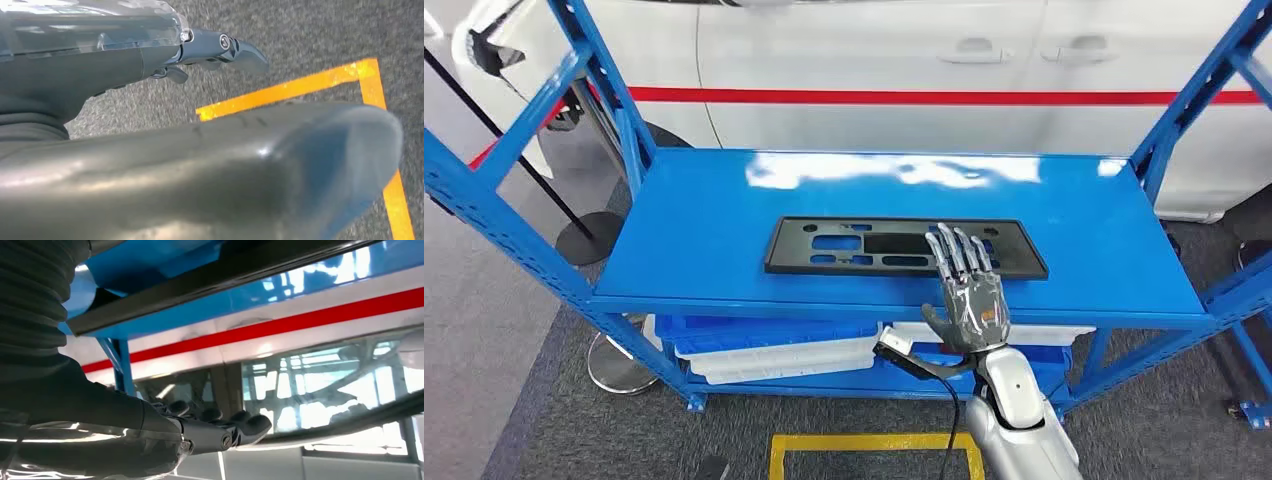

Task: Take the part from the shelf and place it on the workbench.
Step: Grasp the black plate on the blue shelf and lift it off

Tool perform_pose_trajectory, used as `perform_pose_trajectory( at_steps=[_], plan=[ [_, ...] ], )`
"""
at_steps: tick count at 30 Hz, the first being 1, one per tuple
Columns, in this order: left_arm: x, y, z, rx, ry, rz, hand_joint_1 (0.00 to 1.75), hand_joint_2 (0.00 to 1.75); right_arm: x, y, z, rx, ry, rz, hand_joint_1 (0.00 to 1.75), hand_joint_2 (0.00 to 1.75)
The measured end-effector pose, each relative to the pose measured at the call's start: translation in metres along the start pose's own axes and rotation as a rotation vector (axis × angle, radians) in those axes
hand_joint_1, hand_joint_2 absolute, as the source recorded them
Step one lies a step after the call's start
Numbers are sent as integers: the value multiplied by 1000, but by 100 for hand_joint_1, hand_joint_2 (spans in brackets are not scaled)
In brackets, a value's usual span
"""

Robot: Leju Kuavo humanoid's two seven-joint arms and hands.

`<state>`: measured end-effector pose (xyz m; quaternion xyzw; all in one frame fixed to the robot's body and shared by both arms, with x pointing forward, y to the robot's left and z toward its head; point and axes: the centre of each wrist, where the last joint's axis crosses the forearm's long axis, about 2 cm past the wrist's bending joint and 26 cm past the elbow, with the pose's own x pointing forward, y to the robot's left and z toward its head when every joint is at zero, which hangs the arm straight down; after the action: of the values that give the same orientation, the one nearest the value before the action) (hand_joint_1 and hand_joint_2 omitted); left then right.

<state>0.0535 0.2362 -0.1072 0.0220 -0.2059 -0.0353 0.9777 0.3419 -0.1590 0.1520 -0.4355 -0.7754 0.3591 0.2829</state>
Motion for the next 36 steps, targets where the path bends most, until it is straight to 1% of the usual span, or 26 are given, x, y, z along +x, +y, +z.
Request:
perform_pose_trajectory(
  at_steps=[6,18,28,36],
  plan=[
    [1,1,0,3,-3,0,0,0,6,1,-6,-3,-13,-11,0,175],
    [-4,1,1,5,-7,-1,0,0,9,7,-5,18,-26,-17,0,175],
    [-1,1,0,5,-21,-1,0,0,10,12,-5,50,-43,-10,0,175],
    [-1,1,0,11,-26,15,0,0,22,21,-11,97,-78,-13,0,175]
  ],
)
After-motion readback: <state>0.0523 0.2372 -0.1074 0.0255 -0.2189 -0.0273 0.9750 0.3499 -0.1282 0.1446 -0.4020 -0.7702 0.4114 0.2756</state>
